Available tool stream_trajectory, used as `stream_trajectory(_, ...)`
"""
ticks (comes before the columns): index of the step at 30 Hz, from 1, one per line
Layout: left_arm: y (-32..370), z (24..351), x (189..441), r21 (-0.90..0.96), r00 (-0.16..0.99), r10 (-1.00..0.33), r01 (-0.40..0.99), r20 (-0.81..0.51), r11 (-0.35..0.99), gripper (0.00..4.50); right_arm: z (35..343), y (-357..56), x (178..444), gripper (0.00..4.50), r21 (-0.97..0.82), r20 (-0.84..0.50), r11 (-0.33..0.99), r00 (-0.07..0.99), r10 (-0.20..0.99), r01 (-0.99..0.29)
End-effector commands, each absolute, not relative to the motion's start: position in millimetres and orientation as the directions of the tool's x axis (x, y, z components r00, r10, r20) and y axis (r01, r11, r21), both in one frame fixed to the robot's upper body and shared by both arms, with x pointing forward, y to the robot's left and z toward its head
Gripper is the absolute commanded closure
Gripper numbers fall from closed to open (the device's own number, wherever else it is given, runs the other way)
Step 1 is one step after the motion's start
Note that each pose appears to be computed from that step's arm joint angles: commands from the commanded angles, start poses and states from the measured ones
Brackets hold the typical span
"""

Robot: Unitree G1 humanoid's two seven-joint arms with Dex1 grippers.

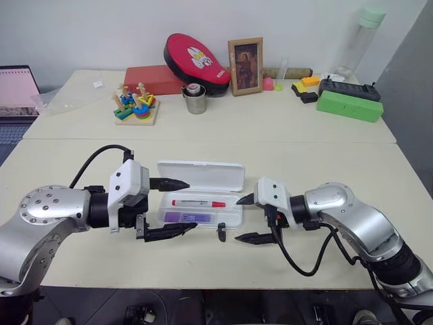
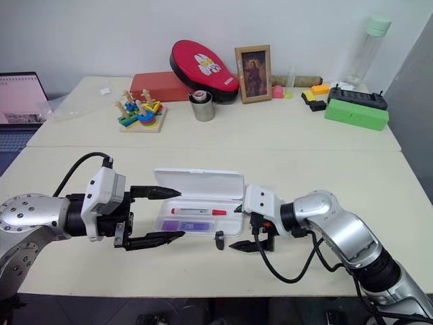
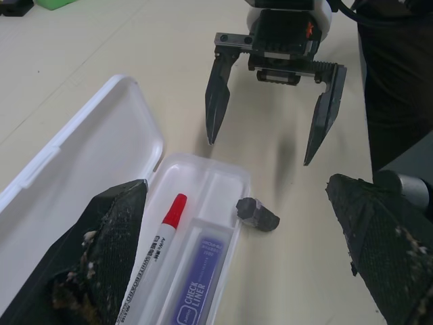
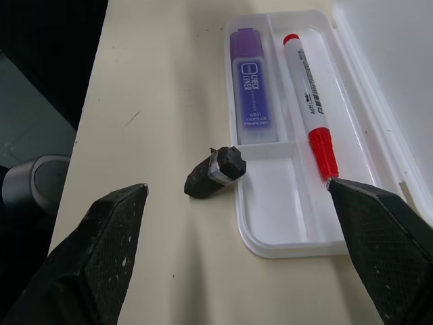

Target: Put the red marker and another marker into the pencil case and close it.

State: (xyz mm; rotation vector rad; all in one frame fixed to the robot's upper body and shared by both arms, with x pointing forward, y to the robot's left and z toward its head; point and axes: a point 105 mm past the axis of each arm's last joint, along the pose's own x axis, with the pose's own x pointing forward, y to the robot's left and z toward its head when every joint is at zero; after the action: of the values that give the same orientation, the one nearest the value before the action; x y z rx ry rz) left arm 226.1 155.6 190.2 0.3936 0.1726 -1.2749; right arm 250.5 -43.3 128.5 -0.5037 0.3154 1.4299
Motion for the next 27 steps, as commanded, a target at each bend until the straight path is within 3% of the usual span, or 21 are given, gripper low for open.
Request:
stream_trajectory(1, 154.8, 190.8, 216.1, 0.182, 0.233, -0.897, 0.968, -0.375, 0.175, 0.0, 132.6, -29.1, 253.6, 0.04, -0.185, -0.484, 0.046, 0.132, 0.865, -0.982)
stream_trajectory(7, 163.2, 184.8, 211.6, 0.163, 0.224, -0.878, 0.972, -0.422, 0.17, 0.0, 125.8, -15.1, 260.9, 0.04, -0.169, -0.492, 0.041, 0.121, 0.862, -0.985)
stream_trajectory(10, 162.8, 185.1, 210.5, 0.166, 0.231, -0.877, 0.97, -0.42, 0.176, 0.0, 118.4, -11.8, 257.4, 0.43, -0.135, -0.515, 0.016, 0.084, 0.853, -0.991)
stream_trajectory(17, 163.0, 187.1, 210.7, 0.178, 0.258, -0.875, 0.963, -0.411, 0.201, 0.0, 102.8, -8.5, 251.5, 1.89, -0.055, -0.555, -0.006, 0.026, 0.831, -0.998)
stream_trajectory(27, 164.2, 187.3, 214.7, 0.19, 0.273, -0.872, 0.959, -0.407, 0.211, 0.0, 100.9, -4.2, 261.5, 4.06, -0.056, -0.549, 0.035, 0.06, 0.834, -0.998)
